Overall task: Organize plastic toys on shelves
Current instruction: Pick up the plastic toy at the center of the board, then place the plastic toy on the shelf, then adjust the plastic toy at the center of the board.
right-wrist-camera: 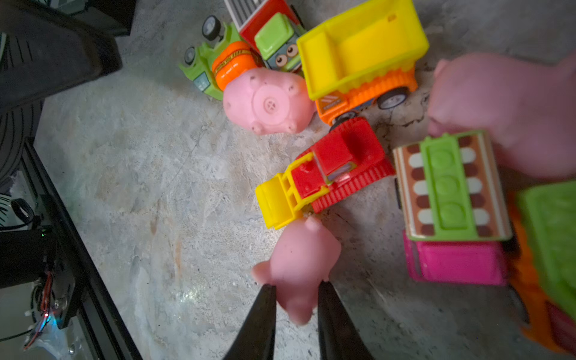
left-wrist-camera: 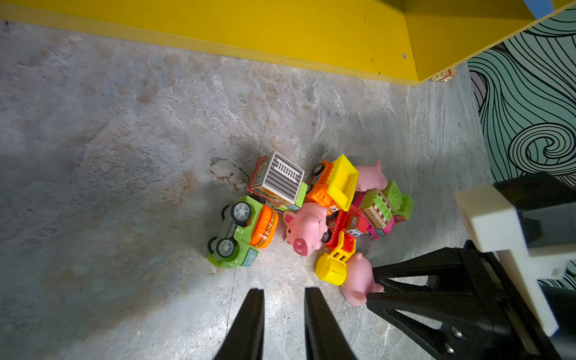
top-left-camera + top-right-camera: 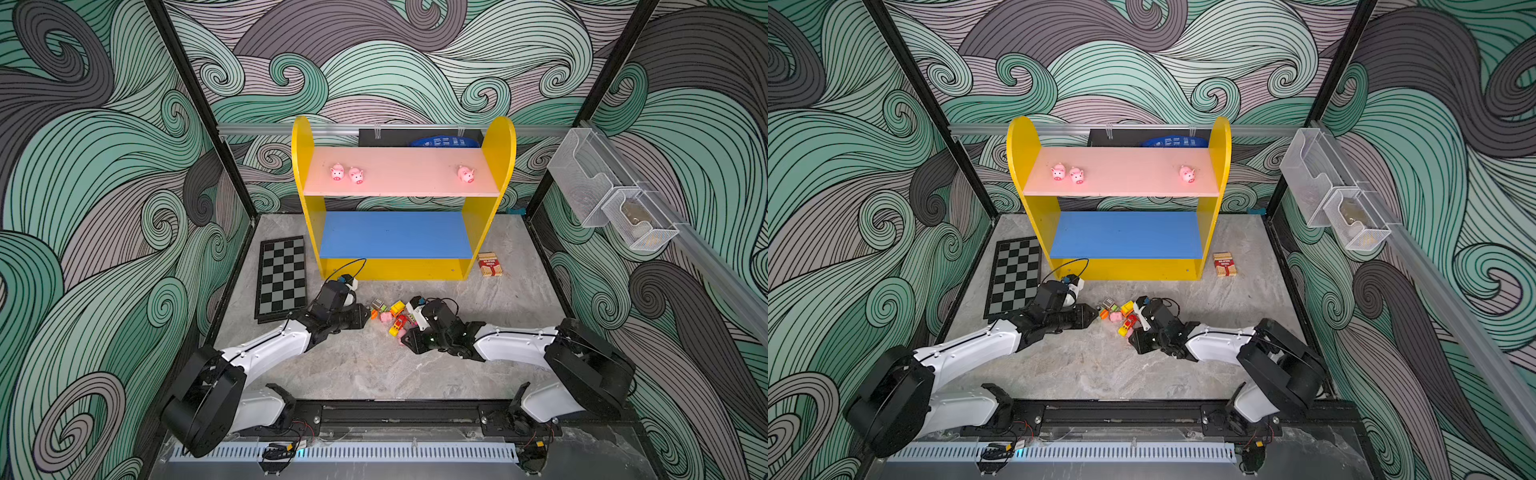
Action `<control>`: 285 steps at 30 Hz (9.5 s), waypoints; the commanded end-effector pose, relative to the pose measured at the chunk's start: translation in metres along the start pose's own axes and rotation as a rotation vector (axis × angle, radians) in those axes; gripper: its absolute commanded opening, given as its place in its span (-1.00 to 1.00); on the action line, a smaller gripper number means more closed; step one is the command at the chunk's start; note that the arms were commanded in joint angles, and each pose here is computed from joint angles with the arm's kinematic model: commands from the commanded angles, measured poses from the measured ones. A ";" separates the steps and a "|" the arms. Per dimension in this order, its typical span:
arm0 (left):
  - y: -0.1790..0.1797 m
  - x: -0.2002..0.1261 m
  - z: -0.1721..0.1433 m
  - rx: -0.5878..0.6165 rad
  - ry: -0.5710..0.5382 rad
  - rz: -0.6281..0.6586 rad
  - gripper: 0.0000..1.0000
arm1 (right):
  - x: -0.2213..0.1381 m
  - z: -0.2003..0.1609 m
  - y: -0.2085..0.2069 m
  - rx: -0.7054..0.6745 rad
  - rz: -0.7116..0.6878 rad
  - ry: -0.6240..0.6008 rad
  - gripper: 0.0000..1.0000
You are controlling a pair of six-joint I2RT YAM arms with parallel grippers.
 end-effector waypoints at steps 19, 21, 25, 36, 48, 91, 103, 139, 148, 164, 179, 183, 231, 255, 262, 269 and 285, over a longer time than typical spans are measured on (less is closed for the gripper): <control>-0.005 -0.020 0.013 0.015 -0.043 0.015 -0.46 | -0.043 0.046 0.036 -0.051 0.114 -0.161 -1.00; -0.007 -0.026 0.018 0.014 -0.061 0.023 -0.46 | -0.052 0.057 0.044 -0.062 0.148 -0.190 -1.00; -0.014 -0.041 0.028 0.030 -0.081 0.030 -0.45 | -0.074 0.082 0.055 -0.093 0.168 -0.236 -1.00; -0.020 -0.070 0.045 0.160 -0.124 0.085 -0.45 | -0.164 0.192 0.075 -0.223 0.152 -0.433 -1.00; -0.019 -0.071 0.045 0.153 -0.151 0.073 -0.45 | -0.253 0.291 0.091 -0.295 0.076 -0.633 -1.00; -0.014 -0.072 0.050 0.140 -0.158 0.077 -0.45 | -0.318 0.367 -0.016 -0.064 -0.199 -0.649 -1.00; -0.013 -0.072 0.051 0.135 -0.158 0.076 -0.44 | -0.308 0.368 -0.021 -0.057 -0.199 -0.606 -0.95; -0.020 -0.072 0.052 0.138 -0.137 0.013 -0.43 | -0.316 0.373 -0.019 -0.066 -0.215 -0.622 -0.42; -0.055 -0.078 0.050 0.197 -0.110 -0.174 -0.43 | -0.332 0.367 -0.010 -0.129 -0.226 -0.644 -0.34; -0.219 -0.168 0.168 0.271 -0.406 -0.577 -0.29 | -0.329 0.349 -0.010 -0.167 -0.256 -0.613 -0.38; -0.313 -0.151 0.249 0.294 -0.520 -0.621 -0.19 | -0.318 0.343 -0.017 -0.161 -0.258 -0.622 -0.44; -0.325 -0.139 0.268 0.294 -0.530 -0.610 -0.11 | -0.317 0.345 -0.018 -0.156 -0.264 -0.625 -0.45; -0.340 -0.083 0.302 0.265 -0.466 -0.575 -0.65 | -0.317 0.361 -0.018 -0.155 -0.261 -0.650 -0.43; -0.200 -0.161 0.140 0.386 -0.386 -0.343 -0.35 | -0.308 0.260 0.049 -0.451 -0.058 -0.667 -0.20; -0.113 -0.094 0.070 0.273 -0.271 -0.219 -0.34 | -0.251 0.196 0.031 -0.362 0.000 -0.660 -0.19; -0.077 -0.045 0.037 0.246 -0.185 -0.167 -0.34 | -0.187 0.141 -0.005 -0.239 -0.022 -0.547 -0.14; -0.041 0.036 0.001 0.124 0.053 -0.060 -0.25 | -0.157 0.117 -0.020 -0.177 -0.024 -0.481 -0.04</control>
Point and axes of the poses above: each gripper's point midway between its finger pads, its own x axis out along the fingers, its own y axis along the line the jaws close on, z = x × y, the point moved 1 cm from there along -x, back along the fingers, and after that the axes turned 5 degrees about -x, right-handed, at the moved point
